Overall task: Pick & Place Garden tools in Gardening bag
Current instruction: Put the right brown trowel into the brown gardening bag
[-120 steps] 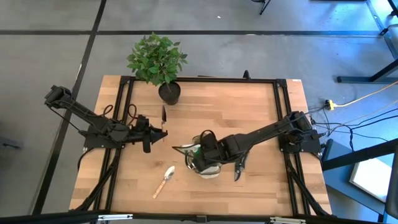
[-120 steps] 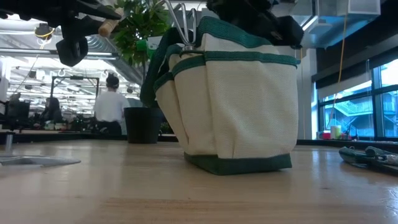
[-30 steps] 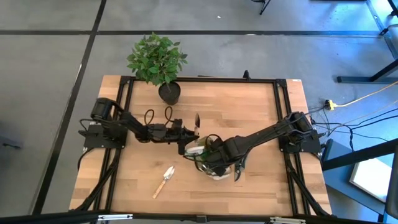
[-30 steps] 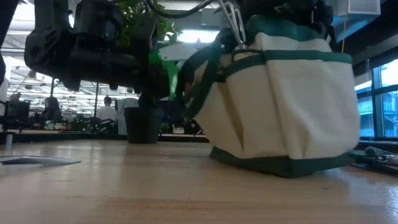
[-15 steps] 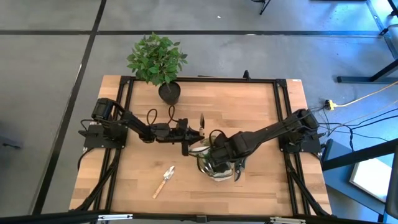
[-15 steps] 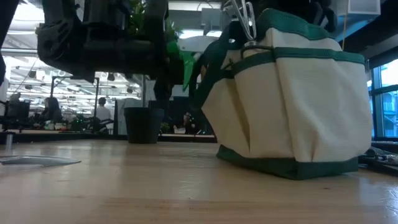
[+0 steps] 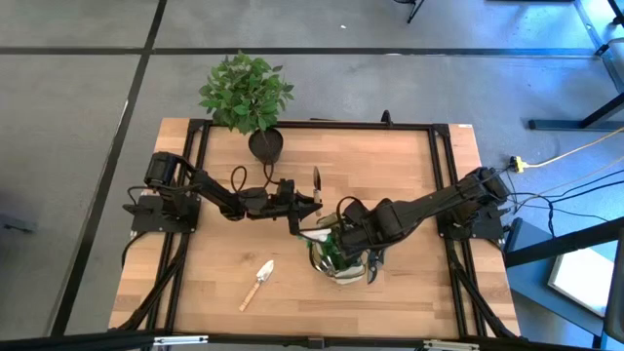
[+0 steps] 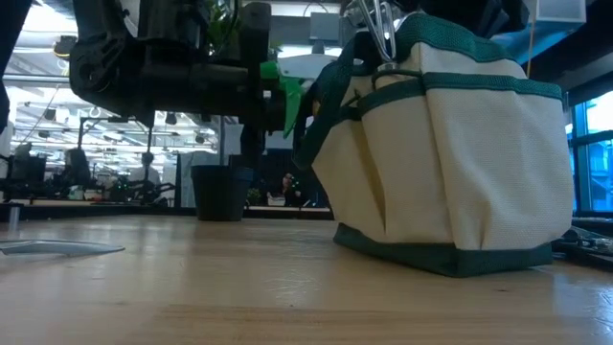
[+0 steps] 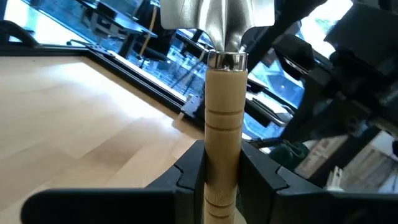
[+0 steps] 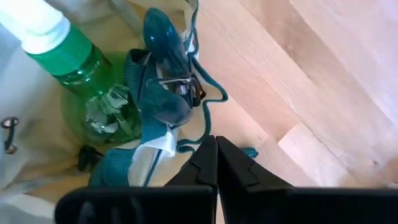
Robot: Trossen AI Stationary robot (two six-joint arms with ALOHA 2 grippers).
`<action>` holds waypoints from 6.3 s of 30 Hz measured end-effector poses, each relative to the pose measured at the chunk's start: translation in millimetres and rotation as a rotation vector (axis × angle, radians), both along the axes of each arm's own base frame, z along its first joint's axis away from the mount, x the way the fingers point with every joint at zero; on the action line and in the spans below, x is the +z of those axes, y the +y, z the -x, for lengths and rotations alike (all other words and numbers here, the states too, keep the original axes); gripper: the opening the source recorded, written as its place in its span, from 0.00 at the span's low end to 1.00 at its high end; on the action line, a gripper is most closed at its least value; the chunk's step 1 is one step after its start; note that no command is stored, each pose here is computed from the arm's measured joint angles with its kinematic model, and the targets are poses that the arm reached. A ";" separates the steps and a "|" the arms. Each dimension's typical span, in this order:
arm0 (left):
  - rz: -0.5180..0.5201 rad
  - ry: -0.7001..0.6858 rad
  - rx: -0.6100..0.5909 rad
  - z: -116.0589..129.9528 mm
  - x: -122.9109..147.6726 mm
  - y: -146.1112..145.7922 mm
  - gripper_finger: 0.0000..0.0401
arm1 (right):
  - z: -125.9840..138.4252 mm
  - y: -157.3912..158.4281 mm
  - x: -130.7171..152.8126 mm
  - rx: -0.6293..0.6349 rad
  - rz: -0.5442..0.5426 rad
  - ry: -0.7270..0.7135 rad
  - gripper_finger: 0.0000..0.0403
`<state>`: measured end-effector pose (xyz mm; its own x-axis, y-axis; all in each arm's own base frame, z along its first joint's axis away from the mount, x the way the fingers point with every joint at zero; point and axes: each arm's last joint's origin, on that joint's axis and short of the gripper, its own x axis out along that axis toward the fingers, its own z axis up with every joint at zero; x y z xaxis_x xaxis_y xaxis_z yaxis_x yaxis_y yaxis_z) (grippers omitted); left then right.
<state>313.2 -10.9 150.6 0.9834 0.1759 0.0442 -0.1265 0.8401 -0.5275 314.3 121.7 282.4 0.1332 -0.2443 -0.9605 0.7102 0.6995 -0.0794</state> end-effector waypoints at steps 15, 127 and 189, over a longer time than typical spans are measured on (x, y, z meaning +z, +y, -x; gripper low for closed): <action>-0.050 0.006 0.049 29.8 70.8 7.2 0.16 | 22.6 -6.2 36.6 0.007 -0.014 -0.124 0.00; 0.366 -0.321 -0.686 -66.9 163.7 -97.7 0.16 | 125.6 -24.0 2.9 0.387 -0.552 -1.818 0.28; 0.335 -0.377 -0.814 -61.3 170.0 -103.1 0.16 | 32.1 -50.5 104.6 0.844 -0.452 -1.671 0.03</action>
<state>374.5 -114.0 320.5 0.7409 -0.4942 0.4549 0.6572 0.3933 -0.6430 282.2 71.2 387.1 0.7795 0.5586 0.2836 -0.6198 0.6218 0.4787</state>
